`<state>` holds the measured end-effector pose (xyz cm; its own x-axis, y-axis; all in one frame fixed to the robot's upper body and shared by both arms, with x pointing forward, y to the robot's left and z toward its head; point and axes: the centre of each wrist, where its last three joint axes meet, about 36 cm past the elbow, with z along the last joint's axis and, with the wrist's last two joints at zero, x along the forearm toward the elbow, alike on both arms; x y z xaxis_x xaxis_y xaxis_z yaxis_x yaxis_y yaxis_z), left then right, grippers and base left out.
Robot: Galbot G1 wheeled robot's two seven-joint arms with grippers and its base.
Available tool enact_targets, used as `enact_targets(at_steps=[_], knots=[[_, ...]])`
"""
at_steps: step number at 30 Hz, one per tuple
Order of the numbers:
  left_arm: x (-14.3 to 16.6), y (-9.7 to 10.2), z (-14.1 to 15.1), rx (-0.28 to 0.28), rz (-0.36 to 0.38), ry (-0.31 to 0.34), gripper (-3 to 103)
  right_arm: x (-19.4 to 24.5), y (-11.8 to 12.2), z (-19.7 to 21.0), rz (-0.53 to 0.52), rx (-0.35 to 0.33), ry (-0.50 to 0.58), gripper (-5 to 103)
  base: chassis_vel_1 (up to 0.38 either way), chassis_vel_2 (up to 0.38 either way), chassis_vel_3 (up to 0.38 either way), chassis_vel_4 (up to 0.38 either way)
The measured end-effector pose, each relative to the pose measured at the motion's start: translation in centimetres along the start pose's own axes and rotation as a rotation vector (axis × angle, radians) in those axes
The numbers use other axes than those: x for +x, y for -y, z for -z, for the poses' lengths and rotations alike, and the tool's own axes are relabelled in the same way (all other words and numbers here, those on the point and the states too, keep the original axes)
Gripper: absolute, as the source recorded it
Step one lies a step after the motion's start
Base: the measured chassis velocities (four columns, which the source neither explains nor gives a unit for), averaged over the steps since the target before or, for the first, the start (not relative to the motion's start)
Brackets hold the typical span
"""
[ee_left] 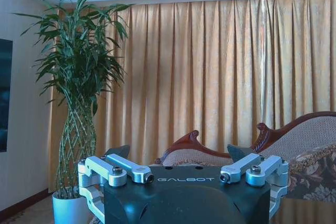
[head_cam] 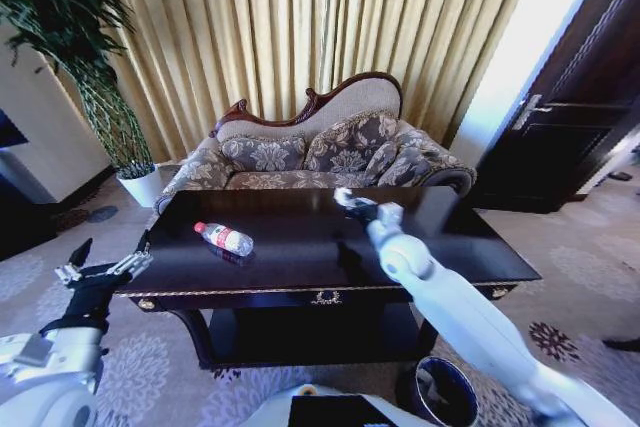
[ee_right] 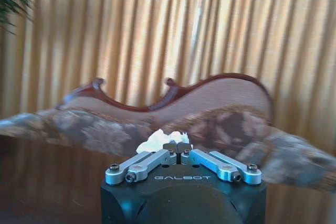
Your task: Move to the front of the table and place the trash on the table into the trash bin.
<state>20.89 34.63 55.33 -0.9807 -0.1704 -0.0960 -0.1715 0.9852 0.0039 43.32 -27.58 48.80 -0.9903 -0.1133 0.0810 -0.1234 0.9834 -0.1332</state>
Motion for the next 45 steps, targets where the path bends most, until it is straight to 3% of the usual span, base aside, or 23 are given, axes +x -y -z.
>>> enact_targets(at_steps=[17, 24, 34, 45], knots=[[-0.8, -0.8, 1.2, -0.003, -0.042, -0.001, 100, 10.1, 6.2, -0.7, -0.209, -0.077, -0.062, 0, 0.0, 0.0, 0.0, 0.0], [-0.9, -0.9, 1.4, -0.009, -0.052, -0.022, 100, 12.2, 5.6, -0.1, -0.211, -0.104, -0.048, 0, 0.0, 0.0, 0.0, 0.0], [-0.9, -0.9, 1.4, 0.005, -0.069, -0.109, 100, 15.3, 2.1, 3.6, -0.135, -0.151, 0.04, 0, 0.003, -0.003, -0.004, 0.005], [-1.1, -0.7, 1.5, -0.003, -0.103, -0.113, 100, 16.3, 0.7, 3.6, -0.102, -0.144, 0.026, 0, 0.073, -0.072, -0.061, 0.072]])
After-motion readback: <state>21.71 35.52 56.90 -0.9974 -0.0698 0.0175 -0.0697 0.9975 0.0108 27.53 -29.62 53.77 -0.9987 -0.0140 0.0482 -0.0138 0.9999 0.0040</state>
